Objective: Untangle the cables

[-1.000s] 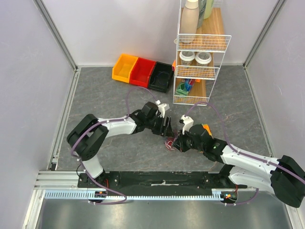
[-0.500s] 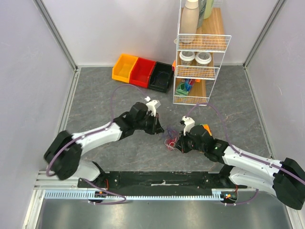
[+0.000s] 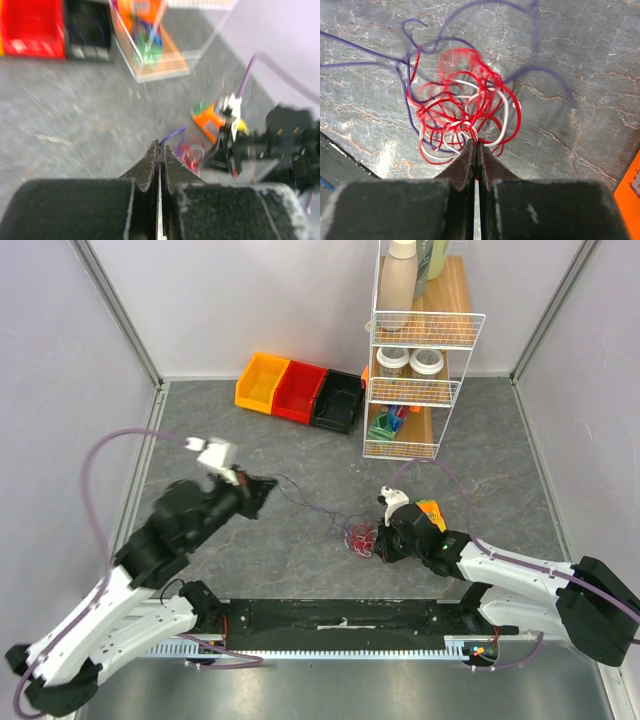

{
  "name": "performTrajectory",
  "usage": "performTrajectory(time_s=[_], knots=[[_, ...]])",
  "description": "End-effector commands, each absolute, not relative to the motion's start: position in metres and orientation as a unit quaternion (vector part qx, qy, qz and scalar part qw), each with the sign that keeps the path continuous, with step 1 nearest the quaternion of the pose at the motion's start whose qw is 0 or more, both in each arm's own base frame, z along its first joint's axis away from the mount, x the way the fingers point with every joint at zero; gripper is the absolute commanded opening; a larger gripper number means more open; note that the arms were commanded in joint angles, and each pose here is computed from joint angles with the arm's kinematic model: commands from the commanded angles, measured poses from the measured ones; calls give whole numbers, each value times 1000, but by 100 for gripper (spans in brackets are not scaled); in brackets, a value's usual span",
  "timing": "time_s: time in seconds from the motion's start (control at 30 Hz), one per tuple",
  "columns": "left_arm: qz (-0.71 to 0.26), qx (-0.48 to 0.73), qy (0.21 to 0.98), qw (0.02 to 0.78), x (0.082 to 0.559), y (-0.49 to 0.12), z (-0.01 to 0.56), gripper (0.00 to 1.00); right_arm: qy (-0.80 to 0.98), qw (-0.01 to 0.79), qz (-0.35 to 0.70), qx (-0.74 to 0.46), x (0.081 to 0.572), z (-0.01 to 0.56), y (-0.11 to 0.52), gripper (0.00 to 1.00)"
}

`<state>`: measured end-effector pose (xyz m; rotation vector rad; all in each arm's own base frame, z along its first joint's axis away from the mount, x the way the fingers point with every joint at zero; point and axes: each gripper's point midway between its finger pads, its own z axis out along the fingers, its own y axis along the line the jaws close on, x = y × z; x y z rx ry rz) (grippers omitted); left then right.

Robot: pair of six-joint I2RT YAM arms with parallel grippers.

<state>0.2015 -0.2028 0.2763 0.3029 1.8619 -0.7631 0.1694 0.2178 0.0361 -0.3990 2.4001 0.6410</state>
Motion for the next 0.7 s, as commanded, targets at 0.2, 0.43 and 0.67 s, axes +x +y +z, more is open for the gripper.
performTrajectory(time_s=[0.2, 0.43, 0.67], knots=[[-242, 50, 657, 713, 164, -83, 430, 2, 907, 329, 229, -128, 179, 38, 214, 4], [-232, 29, 651, 722, 156, -64, 440, 2, 915, 331, 198, -120, 183, 33, 203, 3], [-277, 29, 665, 692, 159, -88, 438, 2, 913, 330, 192, -147, 182, 38, 203, 8]])
